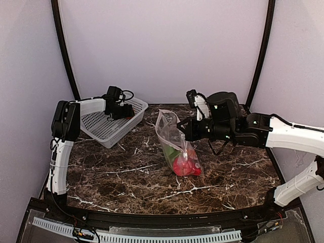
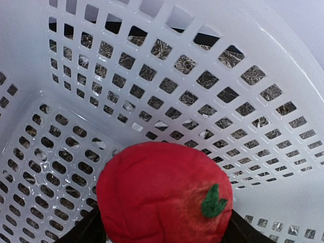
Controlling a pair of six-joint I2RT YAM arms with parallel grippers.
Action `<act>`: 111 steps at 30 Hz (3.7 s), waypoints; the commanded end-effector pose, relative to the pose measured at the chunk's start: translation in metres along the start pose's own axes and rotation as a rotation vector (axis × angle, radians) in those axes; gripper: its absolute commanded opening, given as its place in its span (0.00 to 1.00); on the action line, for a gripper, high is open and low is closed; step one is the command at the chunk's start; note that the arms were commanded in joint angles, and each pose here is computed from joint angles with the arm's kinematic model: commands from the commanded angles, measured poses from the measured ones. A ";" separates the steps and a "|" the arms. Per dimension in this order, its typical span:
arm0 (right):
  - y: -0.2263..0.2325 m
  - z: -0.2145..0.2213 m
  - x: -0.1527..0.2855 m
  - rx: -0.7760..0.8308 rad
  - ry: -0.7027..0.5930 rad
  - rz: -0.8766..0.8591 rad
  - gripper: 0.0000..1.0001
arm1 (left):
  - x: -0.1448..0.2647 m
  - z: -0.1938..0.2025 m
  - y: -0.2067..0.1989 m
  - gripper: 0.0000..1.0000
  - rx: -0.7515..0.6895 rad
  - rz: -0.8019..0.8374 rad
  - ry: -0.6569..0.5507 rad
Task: Place the food in the zip-top bag and seal the zipper
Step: Pick up the fake vegetable from the bin, then place the fake vegetable in the zipper food storage bag, then pass from the right arm to the left
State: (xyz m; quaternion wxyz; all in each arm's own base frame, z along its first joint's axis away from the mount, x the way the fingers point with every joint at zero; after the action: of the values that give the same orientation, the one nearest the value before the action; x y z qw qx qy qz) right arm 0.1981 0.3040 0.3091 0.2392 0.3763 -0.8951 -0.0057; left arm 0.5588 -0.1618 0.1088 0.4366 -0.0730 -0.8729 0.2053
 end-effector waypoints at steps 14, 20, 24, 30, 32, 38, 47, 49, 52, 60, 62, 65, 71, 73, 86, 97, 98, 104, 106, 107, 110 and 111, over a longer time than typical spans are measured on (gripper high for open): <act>0.001 -0.007 -0.001 -0.012 -0.019 -0.006 0.00 | 0.022 -0.018 -0.009 0.58 -0.047 0.001 -0.048; 0.000 -0.006 -0.002 -0.013 -0.016 -0.004 0.00 | 0.088 -0.033 -0.027 0.57 -0.064 0.063 -0.196; 0.001 -0.006 -0.003 -0.011 -0.015 -0.010 0.00 | 0.143 -0.036 -0.036 0.57 -0.057 0.108 -0.313; 0.001 -0.006 0.001 -0.014 -0.020 -0.016 0.00 | 0.211 -0.002 -0.051 0.56 -0.016 0.230 -0.379; 0.001 -0.006 0.003 -0.014 -0.023 -0.022 0.00 | 0.227 0.020 -0.064 0.56 -0.025 0.269 -0.363; 0.001 -0.005 0.004 -0.015 -0.025 -0.023 0.00 | 0.292 0.094 -0.127 0.56 -0.117 0.460 -0.316; 0.004 -0.006 0.001 -0.019 -0.026 -0.048 0.00 | 0.348 0.183 -0.197 0.56 -0.255 0.653 -0.137; 0.004 -0.006 0.002 -0.022 -0.029 -0.051 0.00 | 0.348 0.198 -0.206 0.56 -0.270 0.660 -0.098; 0.004 -0.007 0.004 -0.026 -0.034 -0.052 0.00 | 0.341 0.213 -0.212 0.56 -0.281 0.654 -0.055; 0.003 -0.008 0.010 -0.027 -0.046 -0.052 0.00 | 0.321 0.225 -0.222 0.57 -0.318 0.596 0.007; 0.002 -0.008 0.010 -0.028 -0.046 -0.051 0.00 | 0.318 0.225 -0.224 0.58 -0.320 0.590 0.013; 0.003 -0.008 0.010 -0.027 -0.047 -0.050 0.00 | 0.316 0.222 -0.224 0.62 -0.319 0.560 -0.003; 0.003 -0.010 0.009 -0.022 -0.047 -0.050 0.00 | 0.316 0.220 -0.223 0.72 -0.324 0.537 -0.008; 0.003 -0.010 0.008 -0.022 -0.047 -0.049 0.00 | 0.317 0.220 -0.223 0.74 -0.325 0.538 -0.008; 0.003 -0.010 0.010 -0.024 -0.049 -0.047 0.00 | 0.354 0.202 -0.217 0.76 -0.294 0.570 -0.091; 0.003 -0.010 0.010 -0.028 -0.046 -0.051 0.00 | 0.343 0.204 -0.180 0.77 -0.183 0.474 -0.052; 0.003 -0.010 0.010 -0.030 -0.047 -0.053 0.00 | 0.341 0.205 -0.180 0.77 -0.174 0.486 -0.038; 0.004 -0.008 0.010 -0.035 -0.041 -0.061 0.00 | 0.319 0.213 -0.183 0.74 -0.105 0.578 0.044; 0.004 -0.008 0.011 -0.038 -0.041 -0.063 0.00 | 0.312 0.214 -0.184 0.66 -0.092 0.601 0.072; 0.004 -0.008 0.012 -0.040 -0.043 -0.063 0.00 | 0.311 0.215 -0.186 0.62 -0.091 0.614 0.084; 0.002 -0.007 0.013 -0.044 -0.043 -0.059 0.00 | 0.305 0.216 -0.190 0.52 -0.087 0.632 0.105; 0.003 -0.007 0.013 -0.044 -0.042 -0.058 0.00 | 0.303 0.217 -0.191 0.49 -0.089 0.637 0.115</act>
State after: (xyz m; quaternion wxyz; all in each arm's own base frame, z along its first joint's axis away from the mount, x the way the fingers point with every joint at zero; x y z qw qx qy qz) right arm 0.1922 0.3035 0.3122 0.2424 0.3966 -0.8852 -0.0210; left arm 0.2126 -0.2968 0.2914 0.3938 -0.3377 -0.8123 0.2665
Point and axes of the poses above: each gripper's point midway between its finger pads, its own x axis back along the fingers, its own y axis along the line the jaws close on, z = x × y, the point moved 7 cm from there along x, back along the fingers, and after that the axes turned 10 degrees about x, right-handed, at the moved point
